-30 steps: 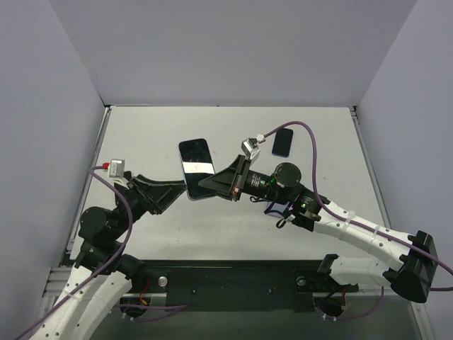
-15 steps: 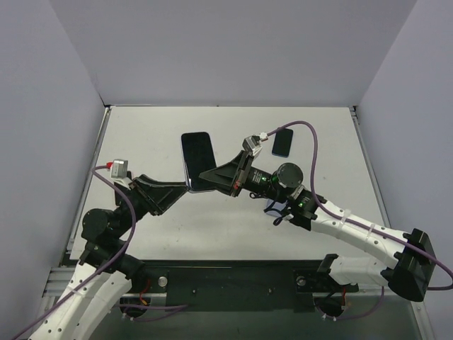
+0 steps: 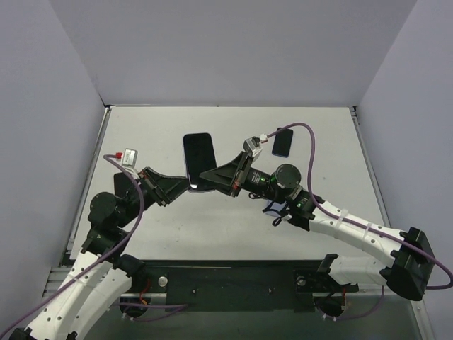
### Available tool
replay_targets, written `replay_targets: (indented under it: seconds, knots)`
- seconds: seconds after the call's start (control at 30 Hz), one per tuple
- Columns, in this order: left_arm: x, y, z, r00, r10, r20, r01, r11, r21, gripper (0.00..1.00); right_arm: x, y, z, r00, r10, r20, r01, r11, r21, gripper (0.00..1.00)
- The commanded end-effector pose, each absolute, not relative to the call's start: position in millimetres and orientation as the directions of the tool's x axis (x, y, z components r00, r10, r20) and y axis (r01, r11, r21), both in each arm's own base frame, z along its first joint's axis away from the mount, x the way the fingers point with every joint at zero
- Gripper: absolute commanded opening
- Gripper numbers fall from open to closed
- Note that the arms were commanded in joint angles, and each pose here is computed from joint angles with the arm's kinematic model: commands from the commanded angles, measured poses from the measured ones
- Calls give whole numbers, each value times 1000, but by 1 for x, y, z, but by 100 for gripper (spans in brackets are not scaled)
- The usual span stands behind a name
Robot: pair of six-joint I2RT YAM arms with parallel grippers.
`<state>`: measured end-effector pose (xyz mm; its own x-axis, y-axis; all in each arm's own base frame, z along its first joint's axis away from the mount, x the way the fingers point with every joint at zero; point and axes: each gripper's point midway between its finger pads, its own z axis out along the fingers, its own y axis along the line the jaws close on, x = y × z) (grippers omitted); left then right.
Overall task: Take the phone out of the phone case
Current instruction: Remove the phone case from the phone, then place the phone case at the center of the board.
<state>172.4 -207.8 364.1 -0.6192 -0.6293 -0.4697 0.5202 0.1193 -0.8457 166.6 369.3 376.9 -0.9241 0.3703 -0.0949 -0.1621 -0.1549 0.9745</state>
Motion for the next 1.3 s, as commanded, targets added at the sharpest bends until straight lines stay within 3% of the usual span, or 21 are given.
replay_targets:
  seconds: [0.0, 0.1, 0.23, 0.33, 0.43, 0.47, 0.7, 1.03, 1.27]
  knots:
    - [187, -206, 359, -596, -626, -504, 477, 229, -848, 21, 147, 350, 422, -906, 379, -188, -300, -262, 917, 0]
    - [203, -192, 317, -599, -624, -502, 305, 402, -863, 0, 146, 345, 394, -886, 386, -258, -320, -103, 942, 0]
    - [223, -162, 274, -539, -644, -543, 106, 587, -802, 0, 157, 308, 333, -802, 404, -441, -336, 304, 891, 0]
    - [226, -173, 244, -595, -610, -524, 97, 592, -800, 0, 173, 246, 305, -672, 429, -604, -288, 600, 747, 0]
    - [226, -205, 226, -687, -571, -449, 136, 505, -852, 0, 173, 192, 283, -607, 410, -681, -201, 750, 630, 0]
    - [220, -218, 212, -724, -546, -422, 128, 495, -859, 0, 175, 176, 287, -562, 426, -709, -184, 771, 609, 0]
    - [236, -282, 205, -745, -457, -486, 245, 491, -836, 0, 176, 120, 270, -491, 391, -779, -64, 875, 480, 0]
    - [294, -360, 133, -856, -299, -423, 222, 526, -821, 0, 191, 119, 277, -483, 391, -783, -60, 878, 476, 0]
    - [294, -386, 76, -906, -225, -358, 182, 556, -811, 0, 220, 134, 269, -516, 462, -721, -53, 823, 565, 0]
